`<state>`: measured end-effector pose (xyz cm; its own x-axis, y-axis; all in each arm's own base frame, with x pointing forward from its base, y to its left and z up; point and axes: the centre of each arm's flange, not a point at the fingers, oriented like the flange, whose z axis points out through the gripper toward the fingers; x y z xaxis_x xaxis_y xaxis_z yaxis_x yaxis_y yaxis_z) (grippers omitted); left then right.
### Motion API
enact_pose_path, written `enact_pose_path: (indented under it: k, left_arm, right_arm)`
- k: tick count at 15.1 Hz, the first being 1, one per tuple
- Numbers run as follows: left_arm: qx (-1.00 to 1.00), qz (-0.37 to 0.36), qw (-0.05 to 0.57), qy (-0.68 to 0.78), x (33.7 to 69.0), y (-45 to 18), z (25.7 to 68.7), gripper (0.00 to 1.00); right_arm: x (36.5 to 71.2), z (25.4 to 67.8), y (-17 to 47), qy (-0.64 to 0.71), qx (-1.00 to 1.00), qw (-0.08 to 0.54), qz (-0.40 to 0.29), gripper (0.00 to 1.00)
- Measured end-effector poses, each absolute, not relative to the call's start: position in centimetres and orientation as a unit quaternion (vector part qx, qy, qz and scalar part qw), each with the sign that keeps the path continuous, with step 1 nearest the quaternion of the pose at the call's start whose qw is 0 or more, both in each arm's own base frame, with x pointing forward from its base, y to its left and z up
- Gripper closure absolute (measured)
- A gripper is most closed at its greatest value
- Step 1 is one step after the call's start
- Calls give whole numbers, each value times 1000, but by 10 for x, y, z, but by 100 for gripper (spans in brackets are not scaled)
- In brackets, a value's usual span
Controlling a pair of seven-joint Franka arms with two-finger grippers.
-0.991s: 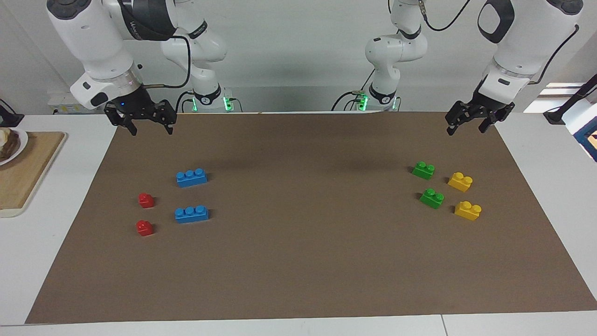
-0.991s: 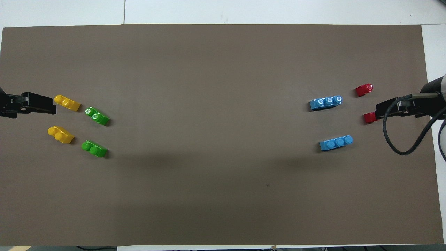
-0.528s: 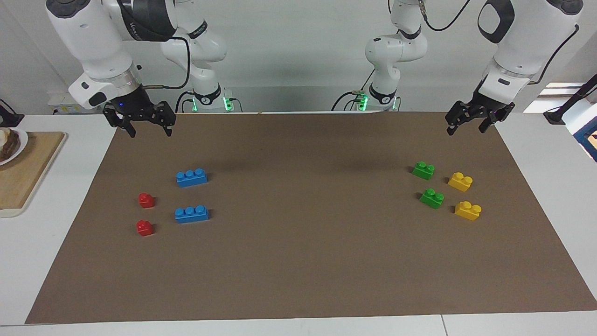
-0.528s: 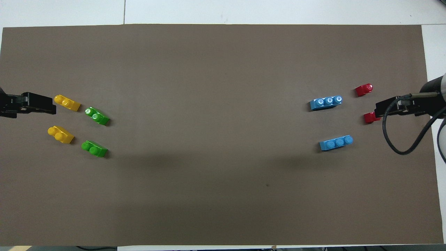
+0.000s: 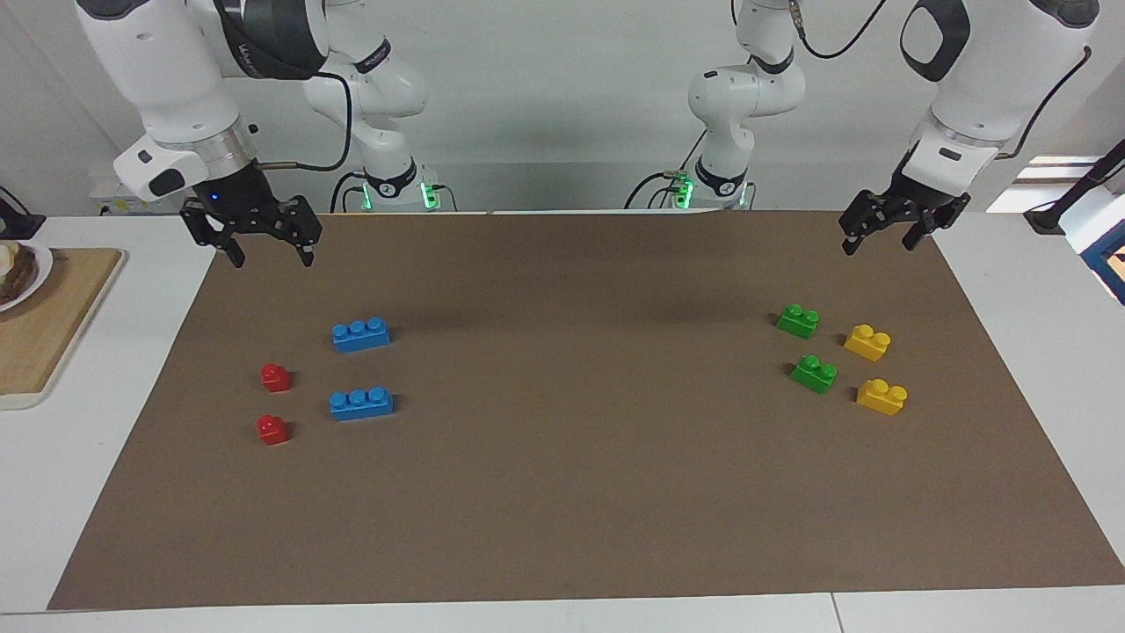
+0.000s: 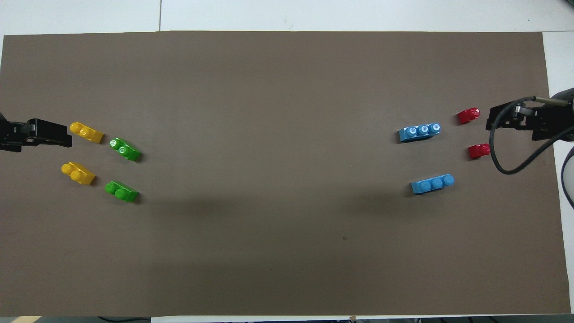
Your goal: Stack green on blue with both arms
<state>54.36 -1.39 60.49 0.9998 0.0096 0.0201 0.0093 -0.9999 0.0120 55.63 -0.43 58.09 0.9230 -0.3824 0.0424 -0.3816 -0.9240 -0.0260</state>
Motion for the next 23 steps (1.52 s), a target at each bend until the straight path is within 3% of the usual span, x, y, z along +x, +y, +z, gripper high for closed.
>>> enact_pose_path:
  k: [9,18,23]
  left_arm:
    - [996,28,6,79,537,-13,575,0]
    - [967,51,16,251,530,-19,507,0]
    - [952,42,22,304,553,-15,446,0]
  right_arm:
    - [605,455,-40,567,-806,114,122,10]
    - [634,403,-44,610,-764,140,153,10]
    - [646,366,-63,626,-752,137,155,10]
